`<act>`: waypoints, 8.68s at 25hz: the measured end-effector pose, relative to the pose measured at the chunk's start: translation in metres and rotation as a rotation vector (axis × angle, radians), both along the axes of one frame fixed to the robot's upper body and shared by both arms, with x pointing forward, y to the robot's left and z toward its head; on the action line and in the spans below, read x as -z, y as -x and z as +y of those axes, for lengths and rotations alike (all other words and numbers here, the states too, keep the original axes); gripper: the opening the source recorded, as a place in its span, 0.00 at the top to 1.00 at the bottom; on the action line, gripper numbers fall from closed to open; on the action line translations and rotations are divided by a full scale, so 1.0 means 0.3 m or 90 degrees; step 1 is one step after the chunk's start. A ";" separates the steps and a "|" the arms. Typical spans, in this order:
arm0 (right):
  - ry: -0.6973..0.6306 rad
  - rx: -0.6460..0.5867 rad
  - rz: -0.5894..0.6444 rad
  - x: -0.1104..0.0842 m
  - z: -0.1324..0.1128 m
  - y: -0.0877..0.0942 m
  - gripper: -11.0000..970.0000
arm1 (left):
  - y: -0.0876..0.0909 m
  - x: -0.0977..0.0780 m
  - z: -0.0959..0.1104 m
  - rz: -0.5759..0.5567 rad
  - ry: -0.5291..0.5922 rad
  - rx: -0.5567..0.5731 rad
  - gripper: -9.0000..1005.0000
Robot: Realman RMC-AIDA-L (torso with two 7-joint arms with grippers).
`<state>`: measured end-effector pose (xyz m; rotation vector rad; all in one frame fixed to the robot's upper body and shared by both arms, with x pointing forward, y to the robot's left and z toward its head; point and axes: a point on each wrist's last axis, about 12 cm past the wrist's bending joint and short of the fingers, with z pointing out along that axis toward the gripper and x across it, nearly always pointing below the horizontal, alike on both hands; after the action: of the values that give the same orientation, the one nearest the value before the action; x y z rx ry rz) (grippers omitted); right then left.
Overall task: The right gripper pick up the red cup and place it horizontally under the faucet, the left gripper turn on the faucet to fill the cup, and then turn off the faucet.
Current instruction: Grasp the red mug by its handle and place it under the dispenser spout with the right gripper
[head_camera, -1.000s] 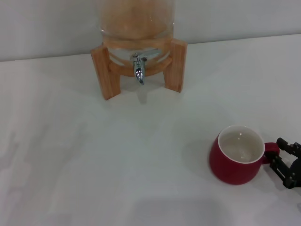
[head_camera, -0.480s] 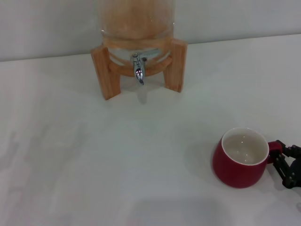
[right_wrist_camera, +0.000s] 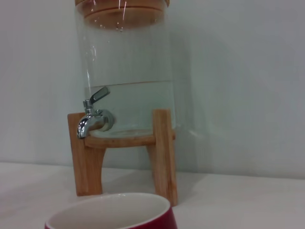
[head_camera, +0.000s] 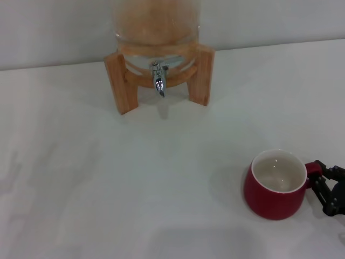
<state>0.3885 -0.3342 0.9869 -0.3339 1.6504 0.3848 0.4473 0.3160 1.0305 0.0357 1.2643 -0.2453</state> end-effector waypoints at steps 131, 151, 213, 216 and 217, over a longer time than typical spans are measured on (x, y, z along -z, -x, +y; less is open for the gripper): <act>0.042 -0.194 0.047 -0.173 0.354 -0.633 0.84 | -0.119 -0.028 -0.089 0.007 0.000 0.096 0.13; 0.049 -0.178 0.065 -0.182 0.366 -0.671 0.84 | -0.110 -0.022 -0.086 0.013 0.004 0.097 0.13; 0.058 -0.151 0.083 -0.170 0.359 -0.681 0.85 | -0.104 -0.018 -0.097 0.017 0.001 0.113 0.13; 0.061 -0.147 0.087 -0.167 0.356 -0.682 0.86 | -0.104 -0.018 -0.097 0.018 0.001 0.113 0.13; 0.062 -0.146 0.088 -0.166 0.356 -0.683 0.86 | -0.104 -0.018 -0.097 0.018 0.001 0.113 0.13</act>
<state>0.5932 -0.2275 1.0368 -0.5837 1.7756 0.5086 0.4786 0.2868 1.0360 0.1433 1.2896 -0.4011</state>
